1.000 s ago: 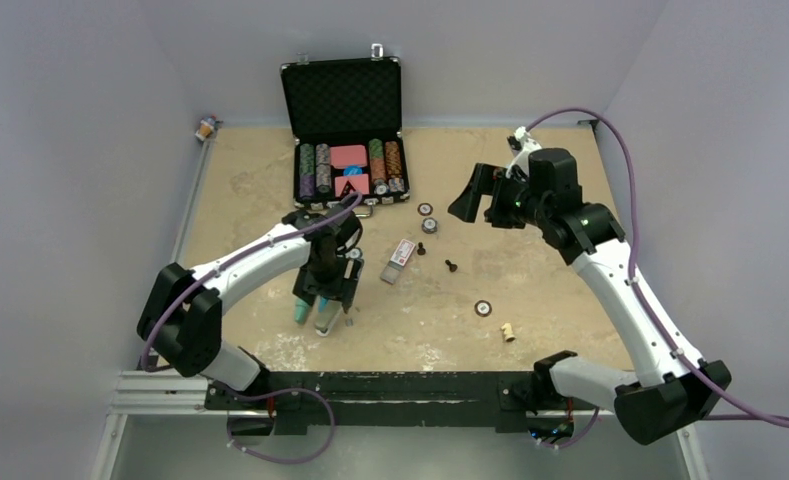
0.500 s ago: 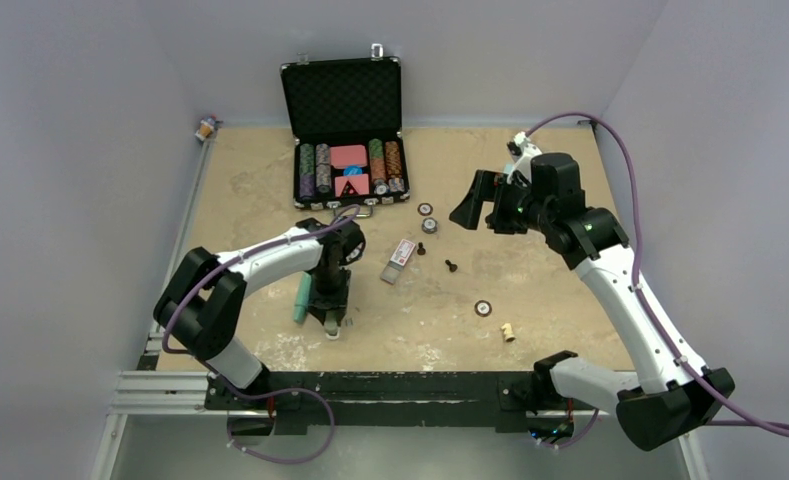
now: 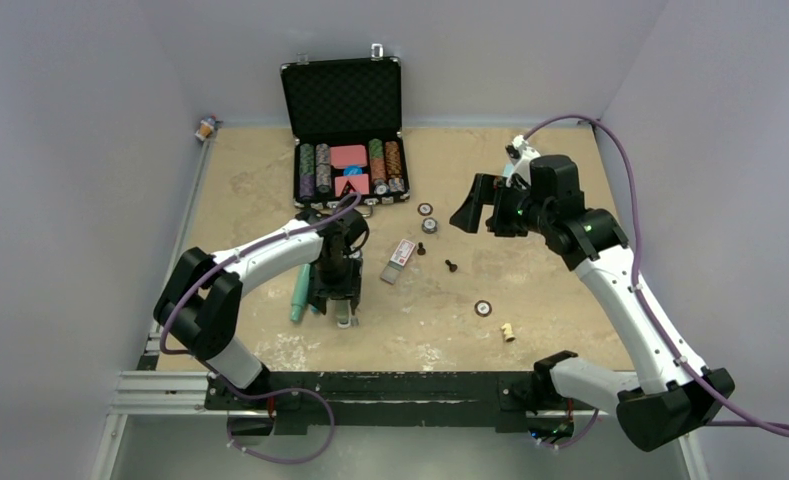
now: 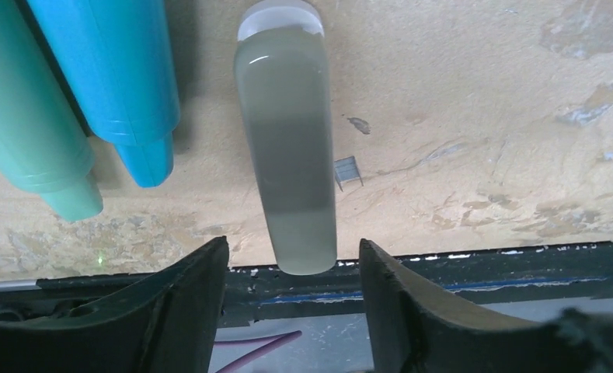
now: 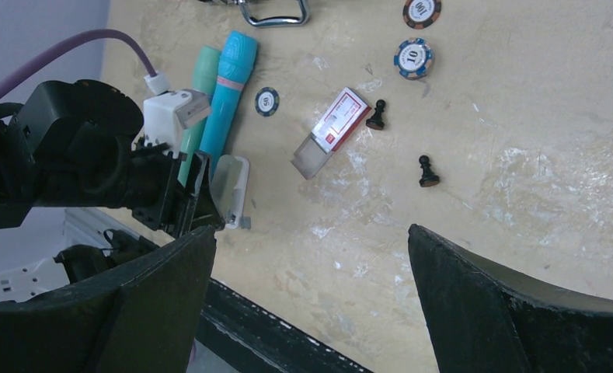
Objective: Unload the staples from the stapler
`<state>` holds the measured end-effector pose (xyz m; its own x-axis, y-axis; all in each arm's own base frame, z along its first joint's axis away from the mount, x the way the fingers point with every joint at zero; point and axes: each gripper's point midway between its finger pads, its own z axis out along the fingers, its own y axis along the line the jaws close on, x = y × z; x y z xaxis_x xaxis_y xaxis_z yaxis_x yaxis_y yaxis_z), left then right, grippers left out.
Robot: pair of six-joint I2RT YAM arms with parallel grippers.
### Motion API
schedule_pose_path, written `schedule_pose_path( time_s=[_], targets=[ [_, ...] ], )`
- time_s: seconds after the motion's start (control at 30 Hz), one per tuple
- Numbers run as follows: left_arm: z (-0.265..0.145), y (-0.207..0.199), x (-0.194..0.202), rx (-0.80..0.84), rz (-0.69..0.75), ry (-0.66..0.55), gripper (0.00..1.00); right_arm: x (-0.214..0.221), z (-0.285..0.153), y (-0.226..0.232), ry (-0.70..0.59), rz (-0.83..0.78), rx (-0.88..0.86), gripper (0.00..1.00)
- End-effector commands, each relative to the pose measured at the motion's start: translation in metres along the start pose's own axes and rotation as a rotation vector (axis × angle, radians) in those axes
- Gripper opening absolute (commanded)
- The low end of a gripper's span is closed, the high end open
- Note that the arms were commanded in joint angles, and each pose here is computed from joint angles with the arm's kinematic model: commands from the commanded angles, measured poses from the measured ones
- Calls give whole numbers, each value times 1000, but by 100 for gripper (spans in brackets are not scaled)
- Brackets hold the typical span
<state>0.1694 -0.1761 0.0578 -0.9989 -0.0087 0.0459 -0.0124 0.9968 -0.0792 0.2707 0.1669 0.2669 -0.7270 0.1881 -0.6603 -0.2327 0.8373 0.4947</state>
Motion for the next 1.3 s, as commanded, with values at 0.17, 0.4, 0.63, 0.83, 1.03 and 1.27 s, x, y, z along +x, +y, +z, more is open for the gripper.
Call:
schedule_pose_path(
  time_s=[0.17,0.4,0.63,0.83,1.03,1.27],
  targets=[
    [-5,10,1,-38,18,-25,68,4,-10,5,-16,-3,-34,99],
    [8,7,-3,-38,29,-15,60,6,-14,6,-24,7,-38,99],
    [19,1,-8,-26,22,-7,52,7,-16,5,-18,9,-32,99],
    [26,2,-9,-38,28,11,35,10,-15,4,-9,14,-30,99],
    [5,-1,-14,-30,54,-23,0,9,-14,11,-4,16,-67,99],
    [-80,-20,-35,110,87,-207,0,-1,-22,45,-21,51,-229,99]
  ],
)
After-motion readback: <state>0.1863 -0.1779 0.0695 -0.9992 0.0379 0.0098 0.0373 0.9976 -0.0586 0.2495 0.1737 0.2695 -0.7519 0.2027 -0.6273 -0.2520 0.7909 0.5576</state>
